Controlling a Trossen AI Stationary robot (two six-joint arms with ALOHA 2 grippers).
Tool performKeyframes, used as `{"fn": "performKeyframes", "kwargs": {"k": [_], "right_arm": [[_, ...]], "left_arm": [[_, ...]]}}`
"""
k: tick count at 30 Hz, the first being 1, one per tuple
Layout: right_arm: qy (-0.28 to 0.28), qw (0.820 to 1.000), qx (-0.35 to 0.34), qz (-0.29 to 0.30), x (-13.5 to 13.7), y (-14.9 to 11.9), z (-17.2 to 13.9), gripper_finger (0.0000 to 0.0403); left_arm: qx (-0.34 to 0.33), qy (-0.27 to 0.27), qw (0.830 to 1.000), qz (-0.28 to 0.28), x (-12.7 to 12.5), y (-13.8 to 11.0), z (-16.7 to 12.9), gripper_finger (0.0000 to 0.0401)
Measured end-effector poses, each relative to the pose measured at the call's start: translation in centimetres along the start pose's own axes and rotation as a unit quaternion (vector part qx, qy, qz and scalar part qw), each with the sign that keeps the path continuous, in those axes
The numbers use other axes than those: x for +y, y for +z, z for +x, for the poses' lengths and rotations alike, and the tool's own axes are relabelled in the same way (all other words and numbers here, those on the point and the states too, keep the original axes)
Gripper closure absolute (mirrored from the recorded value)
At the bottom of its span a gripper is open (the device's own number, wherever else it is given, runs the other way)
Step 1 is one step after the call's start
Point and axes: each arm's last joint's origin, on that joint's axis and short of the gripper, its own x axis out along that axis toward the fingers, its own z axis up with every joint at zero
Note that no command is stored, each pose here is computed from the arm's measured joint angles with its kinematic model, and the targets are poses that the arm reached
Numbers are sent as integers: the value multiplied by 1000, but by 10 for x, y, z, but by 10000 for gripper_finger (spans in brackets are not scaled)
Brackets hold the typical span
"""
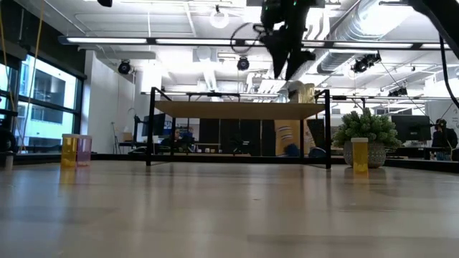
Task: Pick and place medicine bottles onto shelf by color
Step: Put the right blue pill bottle on the shelf aligned with the other blue pill bottle
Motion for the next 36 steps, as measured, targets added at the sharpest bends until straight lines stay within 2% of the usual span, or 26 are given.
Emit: {"fn": "performKeyframes", "kwargs": {"k": [4, 7, 10, 13, 16, 20, 23, 25, 27, 30, 36], "right_arm": [[31, 994, -8, -100, 32, -24, -31, 212], [62, 985, -49, -152, 54, -52, -55, 212], [106, 975, -95, -172, 66, -92, -66, 212], [167, 963, -146, -153, 71, -138, -65, 212], [247, 937, -209, -133, 73, -178, -63, 212], [334, 882, -308, -125, 75, -211, -57, 212], [348, 848, -372, -143, 74, -225, -47, 212], [347, 835, -397, -158, 74, -231, -39, 212], [352, 830, -403, -156, 73, -235, -33, 212], [363, 834, -393, -137, 73, -237, -28, 212], [361, 829, -402, -146, 73, -236, -29, 213]], "left_arm": [[1, 0, 1000, 0, 0, 0, 0, 400], [1, -2, 1000, 0, 0, 0, 0, 400], [2, -3, 1000, 1, 0, 0, 0, 400], [2, -3, 1000, 1, 0, 0, 0, 400], [3, -1, 1000, 1, 0, -1, 0, 400], [1, 11, 1000, 2, 1, -1, 0, 400], [1, 14, 1000, 2, 1, -1, 0, 401], [1, 14, 1000, 2, 1, -1, 0, 400], [1, 14, 1000, 2, 1, -1, 0, 401], [1, 14, 1000, 2, 1, -1, 0, 401], [0, 16, 1000, 2, 1, -1, 0, 400]]}}
